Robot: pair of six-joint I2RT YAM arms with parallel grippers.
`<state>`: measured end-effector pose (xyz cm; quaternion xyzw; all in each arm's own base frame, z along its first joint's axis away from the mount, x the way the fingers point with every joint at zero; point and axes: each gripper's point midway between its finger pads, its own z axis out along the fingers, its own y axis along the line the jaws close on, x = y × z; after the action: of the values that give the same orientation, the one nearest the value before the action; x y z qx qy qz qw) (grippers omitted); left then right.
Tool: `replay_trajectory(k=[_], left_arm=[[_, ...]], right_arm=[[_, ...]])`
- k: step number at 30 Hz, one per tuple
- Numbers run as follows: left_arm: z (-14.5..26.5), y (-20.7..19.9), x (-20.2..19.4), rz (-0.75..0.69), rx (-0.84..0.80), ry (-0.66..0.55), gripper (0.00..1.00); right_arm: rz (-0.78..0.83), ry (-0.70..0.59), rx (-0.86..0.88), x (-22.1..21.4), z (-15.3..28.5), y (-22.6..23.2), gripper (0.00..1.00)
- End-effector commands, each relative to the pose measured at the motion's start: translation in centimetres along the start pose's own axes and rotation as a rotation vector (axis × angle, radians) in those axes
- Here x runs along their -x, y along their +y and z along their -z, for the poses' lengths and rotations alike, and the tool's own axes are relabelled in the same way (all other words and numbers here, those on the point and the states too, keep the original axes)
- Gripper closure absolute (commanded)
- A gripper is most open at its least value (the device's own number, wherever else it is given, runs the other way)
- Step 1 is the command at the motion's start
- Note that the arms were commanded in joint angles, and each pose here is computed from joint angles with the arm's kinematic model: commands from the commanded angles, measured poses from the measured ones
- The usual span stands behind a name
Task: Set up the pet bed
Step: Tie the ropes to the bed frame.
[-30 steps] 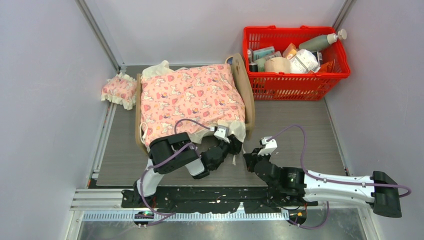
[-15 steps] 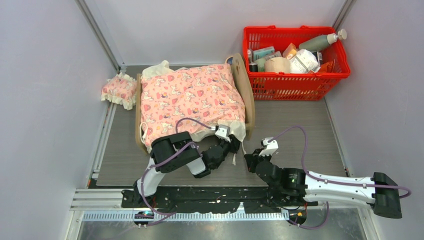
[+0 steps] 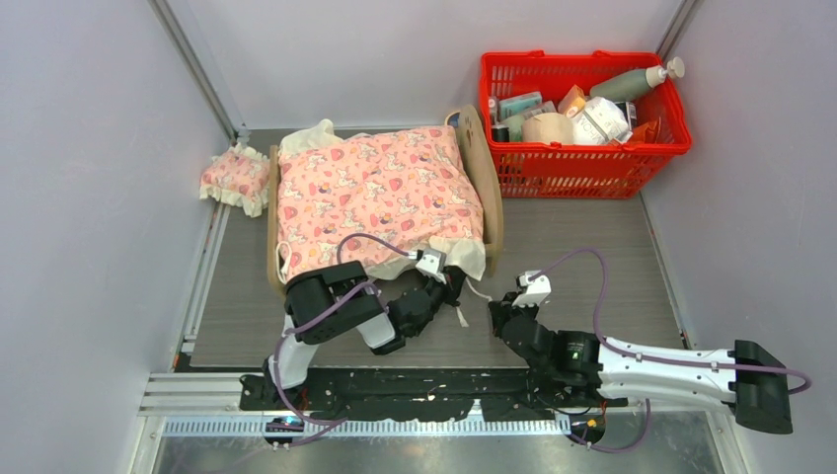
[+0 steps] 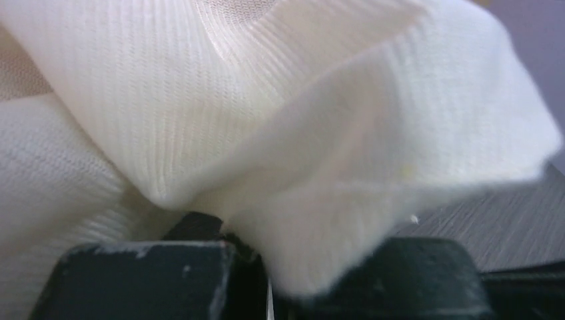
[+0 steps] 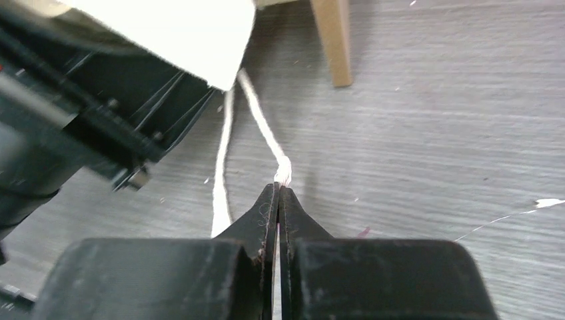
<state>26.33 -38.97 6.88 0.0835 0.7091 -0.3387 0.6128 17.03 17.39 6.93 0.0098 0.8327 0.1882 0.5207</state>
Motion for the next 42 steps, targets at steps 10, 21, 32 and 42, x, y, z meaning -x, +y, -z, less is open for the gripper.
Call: replay_trajectory(k=[10,21,32,42], left_arm=[[2.0,-3.8,2.7,0.035,-0.143,-0.04,1.0],[3.2,-3.6,2.1,0.025,-0.157,-0.013,1.0],[4.2,-3.0,2.1,0.051,-0.15,0.001,1.0],[5.0,-3.1,2.6,0.067,-0.165,0.004,1.0]], right_arm=[[0.096,-0.14,0.011,6.6,-3.9,2.4,0.95],[0.173,-0.134,0.141,7.3,-7.4,5.4,0.95],[0.15,-0.001,0.016,4.7,-6.8,2.2,0.95],[0.128,0.084,-0.016,2.8,-6.3,1.3,0.95]])
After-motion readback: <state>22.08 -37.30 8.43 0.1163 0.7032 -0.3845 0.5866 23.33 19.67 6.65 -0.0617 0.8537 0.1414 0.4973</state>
